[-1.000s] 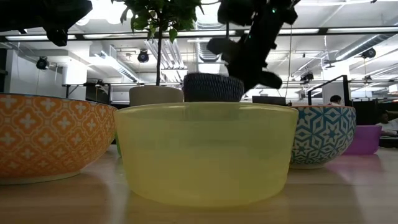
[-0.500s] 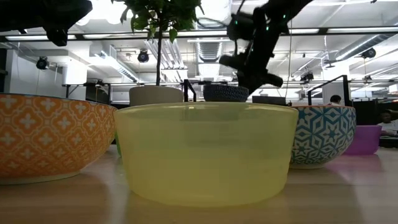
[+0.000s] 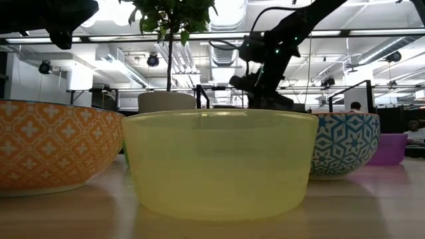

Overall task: Place and stack bowls onto a shelf
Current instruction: Put the yellow patterned bowl on the shelf

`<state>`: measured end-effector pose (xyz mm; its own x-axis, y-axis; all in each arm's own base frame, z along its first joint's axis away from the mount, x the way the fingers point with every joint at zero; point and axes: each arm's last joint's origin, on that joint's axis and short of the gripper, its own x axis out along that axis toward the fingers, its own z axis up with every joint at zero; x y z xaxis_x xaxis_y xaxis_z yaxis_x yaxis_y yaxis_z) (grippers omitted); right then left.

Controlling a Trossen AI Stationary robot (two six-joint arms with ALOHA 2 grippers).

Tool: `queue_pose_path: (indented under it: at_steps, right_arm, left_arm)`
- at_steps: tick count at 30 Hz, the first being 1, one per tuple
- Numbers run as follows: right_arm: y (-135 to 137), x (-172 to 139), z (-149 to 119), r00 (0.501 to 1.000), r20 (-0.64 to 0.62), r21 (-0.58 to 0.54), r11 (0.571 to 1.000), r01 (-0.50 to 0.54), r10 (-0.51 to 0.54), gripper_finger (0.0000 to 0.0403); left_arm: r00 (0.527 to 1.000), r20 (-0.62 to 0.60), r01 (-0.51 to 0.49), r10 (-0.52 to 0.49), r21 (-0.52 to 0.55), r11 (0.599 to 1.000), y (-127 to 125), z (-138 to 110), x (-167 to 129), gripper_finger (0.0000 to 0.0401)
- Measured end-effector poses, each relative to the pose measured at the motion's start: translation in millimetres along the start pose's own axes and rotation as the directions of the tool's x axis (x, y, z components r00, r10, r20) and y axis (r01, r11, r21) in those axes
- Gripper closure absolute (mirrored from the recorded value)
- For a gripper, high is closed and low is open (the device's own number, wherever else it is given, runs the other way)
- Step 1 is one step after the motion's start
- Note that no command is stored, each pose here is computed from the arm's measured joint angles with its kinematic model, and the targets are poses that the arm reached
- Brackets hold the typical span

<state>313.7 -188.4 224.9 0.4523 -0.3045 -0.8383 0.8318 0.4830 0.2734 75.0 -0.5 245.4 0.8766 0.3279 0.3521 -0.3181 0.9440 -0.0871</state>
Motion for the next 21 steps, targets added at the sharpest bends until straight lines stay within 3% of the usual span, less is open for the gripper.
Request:
queue_pose_path:
  at_steps: [9,21]
  right_arm:
    - [-2.8,5.4,1.9,0.999,0.030,-0.004,0.999,0.045,-0.045,0.0384]
    - [-3.0,6.8,4.1,0.995,0.070,0.006,0.997,0.076,-0.076,0.0310]
  left_arm:
    - [1.000,0.000,0.000,0.000,0.000,1.000,0.0,0.0,0.0,0.0363]
    - [1.000,0.000,0.000,0.000,0.000,1.000,0.0,0.0,0.0,0.0363]
